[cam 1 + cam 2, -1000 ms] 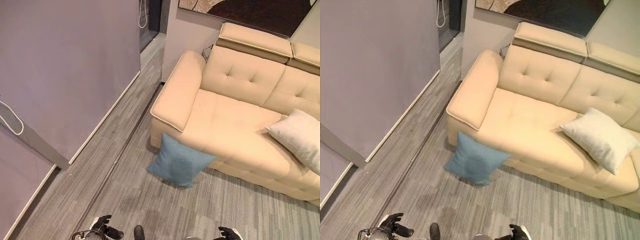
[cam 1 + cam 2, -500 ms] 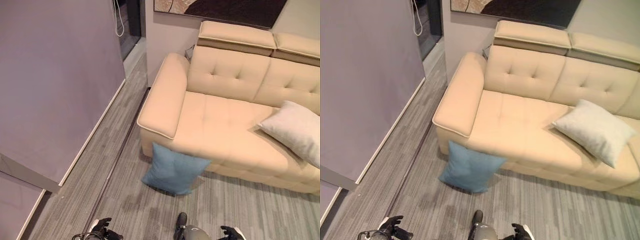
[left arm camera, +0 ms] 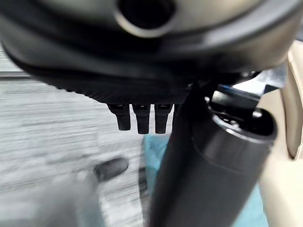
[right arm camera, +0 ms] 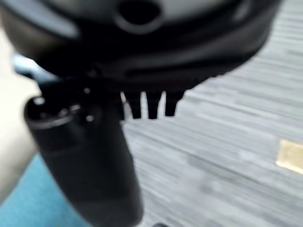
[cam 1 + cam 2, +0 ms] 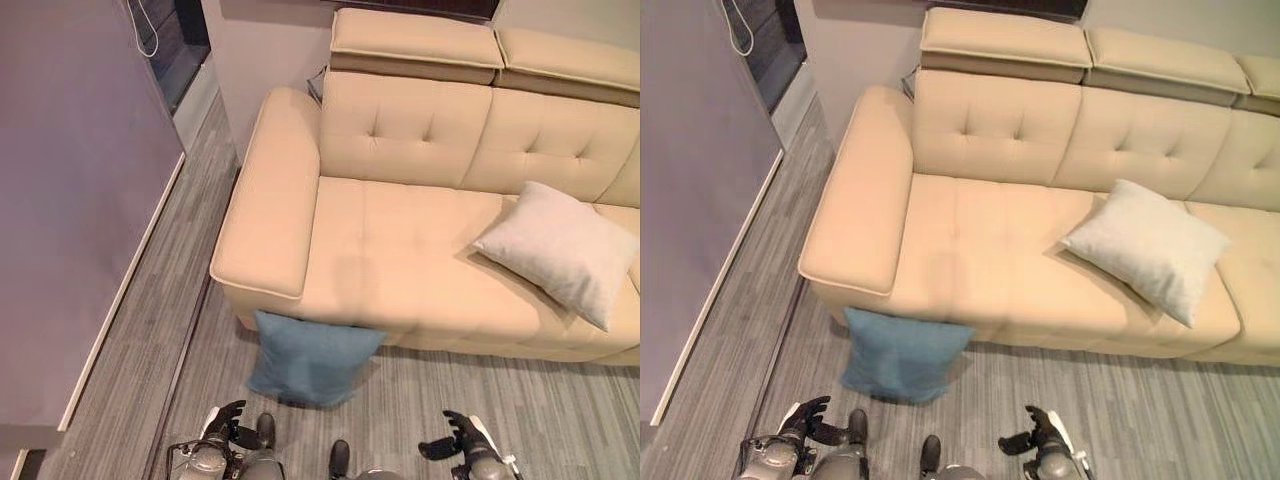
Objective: Pick up all the scattered cushions and arrange them neatly on the sofa.
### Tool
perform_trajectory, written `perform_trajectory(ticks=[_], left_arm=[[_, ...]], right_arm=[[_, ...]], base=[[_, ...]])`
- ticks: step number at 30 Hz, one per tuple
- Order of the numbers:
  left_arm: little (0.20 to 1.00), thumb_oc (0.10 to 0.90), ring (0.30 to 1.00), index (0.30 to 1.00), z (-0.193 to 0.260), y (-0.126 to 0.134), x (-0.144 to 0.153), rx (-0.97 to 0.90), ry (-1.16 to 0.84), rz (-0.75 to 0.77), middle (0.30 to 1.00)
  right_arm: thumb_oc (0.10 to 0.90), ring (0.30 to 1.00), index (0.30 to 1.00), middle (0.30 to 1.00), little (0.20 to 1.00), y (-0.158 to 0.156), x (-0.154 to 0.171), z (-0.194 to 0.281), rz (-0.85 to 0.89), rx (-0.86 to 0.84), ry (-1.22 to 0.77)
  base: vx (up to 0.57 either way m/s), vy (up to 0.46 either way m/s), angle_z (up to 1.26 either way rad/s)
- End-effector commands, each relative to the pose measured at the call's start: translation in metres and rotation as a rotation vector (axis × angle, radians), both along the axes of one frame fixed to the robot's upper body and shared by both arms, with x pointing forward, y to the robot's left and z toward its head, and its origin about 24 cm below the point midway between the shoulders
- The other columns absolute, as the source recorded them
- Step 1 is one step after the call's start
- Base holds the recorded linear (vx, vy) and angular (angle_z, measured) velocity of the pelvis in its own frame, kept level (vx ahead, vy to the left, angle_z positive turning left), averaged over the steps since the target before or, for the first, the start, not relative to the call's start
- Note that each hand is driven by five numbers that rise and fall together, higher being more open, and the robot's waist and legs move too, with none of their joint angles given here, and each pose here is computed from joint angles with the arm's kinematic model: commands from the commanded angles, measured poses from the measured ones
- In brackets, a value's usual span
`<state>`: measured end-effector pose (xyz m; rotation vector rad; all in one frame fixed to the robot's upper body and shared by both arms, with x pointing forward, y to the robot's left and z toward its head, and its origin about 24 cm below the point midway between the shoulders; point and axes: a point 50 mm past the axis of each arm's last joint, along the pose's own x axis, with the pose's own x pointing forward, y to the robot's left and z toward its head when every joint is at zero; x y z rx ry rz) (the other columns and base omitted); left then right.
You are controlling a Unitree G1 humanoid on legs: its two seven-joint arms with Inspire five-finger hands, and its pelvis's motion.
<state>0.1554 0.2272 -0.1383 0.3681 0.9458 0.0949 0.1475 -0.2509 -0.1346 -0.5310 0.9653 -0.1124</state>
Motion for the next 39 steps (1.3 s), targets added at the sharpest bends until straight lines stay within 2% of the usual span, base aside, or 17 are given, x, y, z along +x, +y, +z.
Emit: perform_trajectory(ticks=[1, 6, 7, 9, 11, 15, 17, 24, 30, 36, 39], left_arm=[[0.900, 0.800, 0.900, 0.900, 0.018, 0.025, 0.018, 0.082, -0.111, 0.024, 0.900], [0.900, 0.800, 0.900, 0.900, 0.038, 0.036, 0.041, 0.113, -0.239, 0.074, 0.900], [0.900, 0.800, 0.900, 0.900, 0.051, 0.040, 0.057, 0.126, -0.324, 0.097, 0.900], [0.900, 0.800, 0.900, 0.900, 0.060, 0.040, 0.068, 0.126, -0.376, 0.105, 0.900], [0.900, 0.800, 0.900, 0.900, 0.091, 0.035, 0.101, 0.100, -0.552, 0.115, 0.900], [0.900, 0.800, 0.900, 0.900, 0.108, 0.029, 0.118, 0.070, -0.646, 0.126, 0.900], [0.900, 0.800, 0.900, 0.900, 0.125, 0.020, 0.134, 0.038, -0.734, 0.139, 0.900], [0.900, 0.800, 0.900, 0.900, 0.162, -0.001, 0.164, 0.014, -0.897, 0.144, 0.900], [0.900, 0.800, 0.900, 0.900, 0.186, -0.009, 0.182, 0.029, -0.970, 0.130, 0.900], [0.900, 0.800, 0.900, 0.900, 0.226, -0.018, 0.208, 0.007, -1.084, 0.160, 0.900], [0.900, 0.800, 0.900, 0.900, 0.262, -0.025, 0.223, -0.003, -1.186, 0.130, 0.900]], right_arm=[[0.800, 0.900, 0.900, 0.900, 0.900, -0.003, 0.037, 0.024, 0.025, -0.017, -0.181], [0.800, 0.900, 0.900, 0.900, 0.900, -0.001, 0.061, 0.040, -0.004, -0.004, -0.298], [0.800, 0.900, 0.900, 0.900, 0.900, -0.001, 0.077, 0.053, -0.028, 0.000, -0.374], [0.800, 0.900, 0.900, 0.900, 0.900, -0.002, 0.087, 0.061, -0.045, 0.005, -0.425], [0.800, 0.900, 0.900, 0.900, 0.900, -0.004, 0.118, 0.093, -0.083, 0.004, -0.589], [0.800, 0.900, 0.900, 0.900, 0.900, -0.002, 0.136, 0.115, -0.107, 0.001, -0.703], [0.800, 0.900, 0.900, 0.900, 0.900, 0.000, 0.152, 0.142, -0.151, 0.016, -0.840], [0.800, 0.900, 0.900, 0.900, 0.900, 0.008, 0.176, 0.187, -0.213, 0.035, -1.064], [0.800, 0.900, 0.900, 0.900, 0.900, 0.014, 0.190, 0.208, -0.228, 0.048, -1.142], [0.800, 0.900, 0.900, 0.900, 0.900, 0.024, 0.214, 0.247, -0.270, 0.137, -1.266], [0.800, 0.900, 0.900, 0.900, 0.900, 0.031, 0.226, 0.282, -0.254, 0.191, -1.364]], base=[[-0.07, 0.160, -0.27], [-0.12, 0.110, -0.11], [-0.15, 0.054, -0.13], [-0.29, 0.057, -0.06], [-0.27, 0.023, 0.02], [-0.11, -0.024, -0.04], [-0.16, -0.028, -0.07], [-0.09, -0.019, -0.06], [-0.02, -0.007, -0.03], [0.00, 0.000, 0.00], [0.00, -0.004, 0.03]])
